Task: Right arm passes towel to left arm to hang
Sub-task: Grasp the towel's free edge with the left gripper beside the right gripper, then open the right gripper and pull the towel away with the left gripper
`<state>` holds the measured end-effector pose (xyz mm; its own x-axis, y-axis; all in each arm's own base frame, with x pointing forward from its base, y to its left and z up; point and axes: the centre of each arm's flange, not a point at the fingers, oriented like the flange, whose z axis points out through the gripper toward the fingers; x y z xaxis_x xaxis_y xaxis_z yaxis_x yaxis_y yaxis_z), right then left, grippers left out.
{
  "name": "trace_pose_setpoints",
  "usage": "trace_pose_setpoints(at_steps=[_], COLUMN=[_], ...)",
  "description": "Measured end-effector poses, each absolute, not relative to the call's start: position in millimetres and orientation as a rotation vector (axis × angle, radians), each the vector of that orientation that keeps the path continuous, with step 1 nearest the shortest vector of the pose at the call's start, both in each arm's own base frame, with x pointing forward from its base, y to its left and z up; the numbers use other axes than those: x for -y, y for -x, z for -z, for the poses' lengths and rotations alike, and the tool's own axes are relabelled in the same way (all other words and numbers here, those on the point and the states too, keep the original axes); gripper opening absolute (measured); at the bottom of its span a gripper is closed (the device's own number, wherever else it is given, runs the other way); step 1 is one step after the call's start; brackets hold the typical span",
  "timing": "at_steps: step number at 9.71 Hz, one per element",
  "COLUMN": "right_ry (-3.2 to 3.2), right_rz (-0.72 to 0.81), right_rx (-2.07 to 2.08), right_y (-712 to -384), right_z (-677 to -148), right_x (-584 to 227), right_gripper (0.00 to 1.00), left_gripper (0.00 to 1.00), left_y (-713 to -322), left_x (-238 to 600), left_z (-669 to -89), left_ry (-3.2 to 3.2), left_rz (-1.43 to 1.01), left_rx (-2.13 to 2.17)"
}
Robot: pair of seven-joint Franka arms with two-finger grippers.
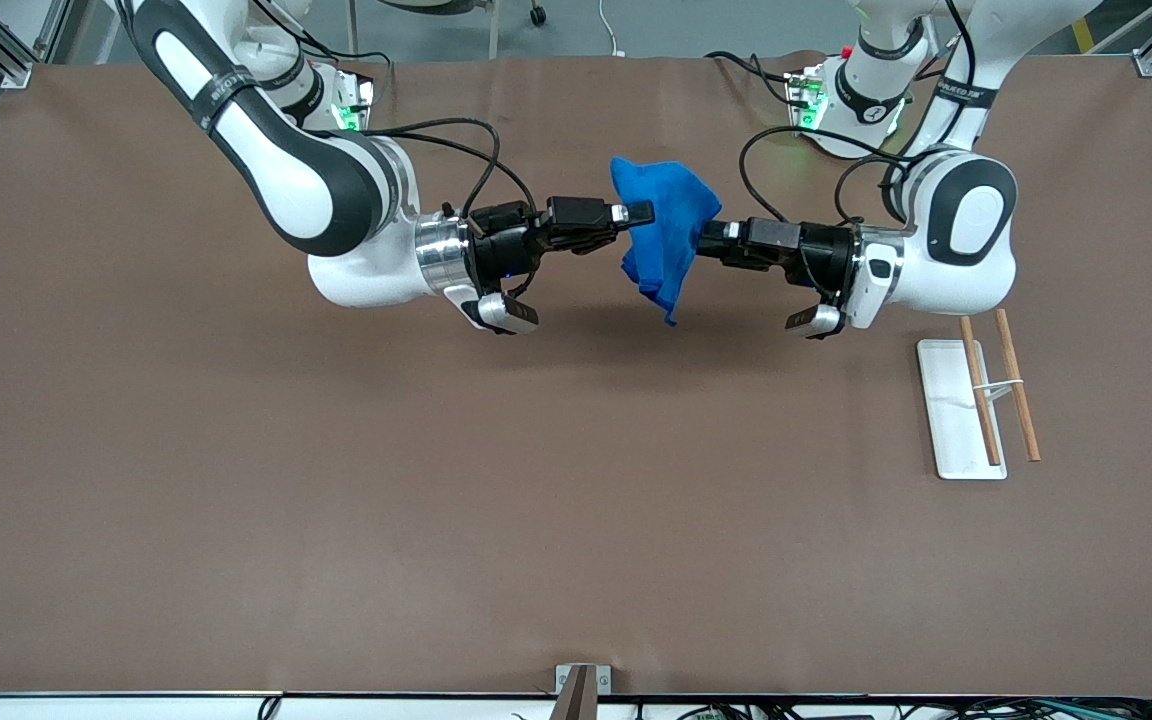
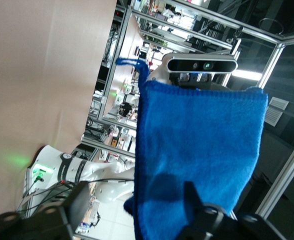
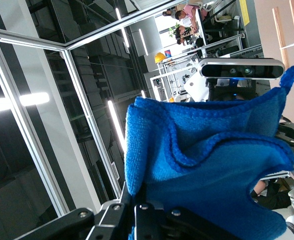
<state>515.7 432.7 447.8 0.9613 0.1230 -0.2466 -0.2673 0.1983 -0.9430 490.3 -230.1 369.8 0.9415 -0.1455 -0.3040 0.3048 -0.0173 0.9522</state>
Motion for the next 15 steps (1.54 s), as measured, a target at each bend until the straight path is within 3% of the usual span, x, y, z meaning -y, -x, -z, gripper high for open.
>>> trace_pose_setpoints(at_steps=[5, 9, 10, 15], right_ry=[1.338, 1.336, 1.339, 1.717], right_rz=[-0.275, -0.269, -0.262, -0.043], right_rx=[-0.129, -0.135, -0.141, -0.074], right_y=[-515, -518, -520, -569], right_z=[-449, -449, -448, -449], right_x=[-434, -430, -428, -352], right_gripper=[0.03, 0.05, 0.16, 0.96], left_gripper=[0.02, 0.02, 0.02, 0.02], left_y=[-496, -513, -516, -540], left_x=[232, 217, 213, 171], left_z=[-382, -399, -403, -443], left_ry=[-1.559, -1.564, -1.602, -1.976], left_rz=[0.32, 0.263, 0.258, 0.245], left_rx=[-0.121, -0.108, -0.076, 0.128])
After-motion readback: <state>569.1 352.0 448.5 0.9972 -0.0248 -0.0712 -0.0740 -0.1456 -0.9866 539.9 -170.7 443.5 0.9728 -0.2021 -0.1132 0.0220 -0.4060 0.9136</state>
